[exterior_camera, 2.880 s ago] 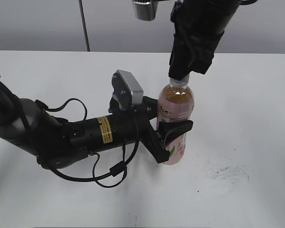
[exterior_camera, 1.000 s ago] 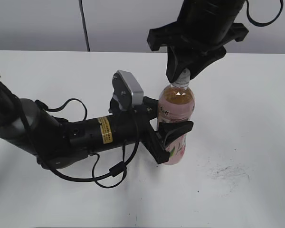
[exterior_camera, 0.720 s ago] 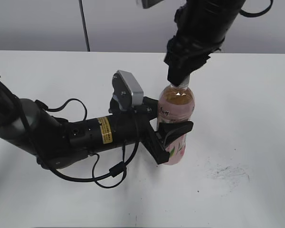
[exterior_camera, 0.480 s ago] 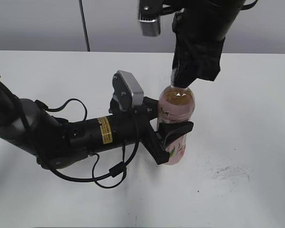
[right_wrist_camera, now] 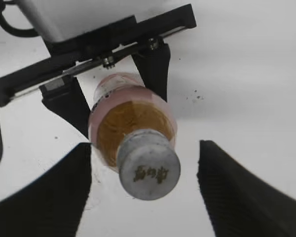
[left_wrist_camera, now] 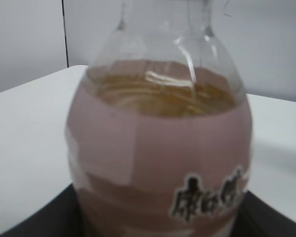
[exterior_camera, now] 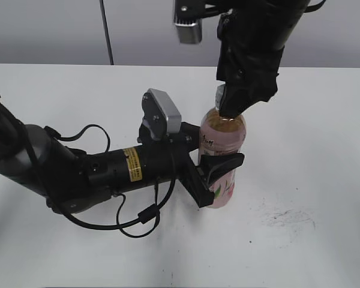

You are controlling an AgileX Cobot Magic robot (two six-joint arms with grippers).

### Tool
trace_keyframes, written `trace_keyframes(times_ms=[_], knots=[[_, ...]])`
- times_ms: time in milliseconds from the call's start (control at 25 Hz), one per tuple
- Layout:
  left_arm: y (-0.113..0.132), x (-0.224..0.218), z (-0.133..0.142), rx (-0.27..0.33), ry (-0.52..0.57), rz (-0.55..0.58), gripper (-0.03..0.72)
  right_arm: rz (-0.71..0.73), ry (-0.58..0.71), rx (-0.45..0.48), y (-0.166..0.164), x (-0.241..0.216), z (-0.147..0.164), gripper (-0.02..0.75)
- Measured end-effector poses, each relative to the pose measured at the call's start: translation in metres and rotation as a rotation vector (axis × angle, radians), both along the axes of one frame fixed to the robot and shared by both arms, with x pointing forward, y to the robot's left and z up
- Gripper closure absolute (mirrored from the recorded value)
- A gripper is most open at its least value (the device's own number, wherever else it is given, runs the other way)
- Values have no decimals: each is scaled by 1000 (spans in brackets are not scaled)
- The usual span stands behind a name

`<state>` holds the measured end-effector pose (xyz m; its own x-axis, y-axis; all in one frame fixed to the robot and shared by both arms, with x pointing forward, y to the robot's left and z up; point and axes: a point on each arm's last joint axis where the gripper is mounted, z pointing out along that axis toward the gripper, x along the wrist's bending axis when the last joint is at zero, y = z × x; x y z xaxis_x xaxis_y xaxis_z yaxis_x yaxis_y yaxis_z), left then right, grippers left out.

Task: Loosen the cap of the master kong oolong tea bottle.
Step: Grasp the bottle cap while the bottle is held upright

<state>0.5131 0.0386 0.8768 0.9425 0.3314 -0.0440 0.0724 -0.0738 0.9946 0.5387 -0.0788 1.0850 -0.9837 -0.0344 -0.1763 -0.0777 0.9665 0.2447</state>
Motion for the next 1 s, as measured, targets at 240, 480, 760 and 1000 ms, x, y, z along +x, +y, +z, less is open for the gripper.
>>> trace_keyframes(times_ms=[240,480,760,1000], knots=[[0,0,0,0,0,0,297,-554,129,126,-4,-6,13,170],[0,0,0,0,0,0,297,-1103,275,221,-4,-6,13,169],[0,0,0,0,0,0,297,-1264,328,252,-4,-6,13,169],[0,0,0,0,0,0,297,-1312,351,228,0,-1,2,173]])
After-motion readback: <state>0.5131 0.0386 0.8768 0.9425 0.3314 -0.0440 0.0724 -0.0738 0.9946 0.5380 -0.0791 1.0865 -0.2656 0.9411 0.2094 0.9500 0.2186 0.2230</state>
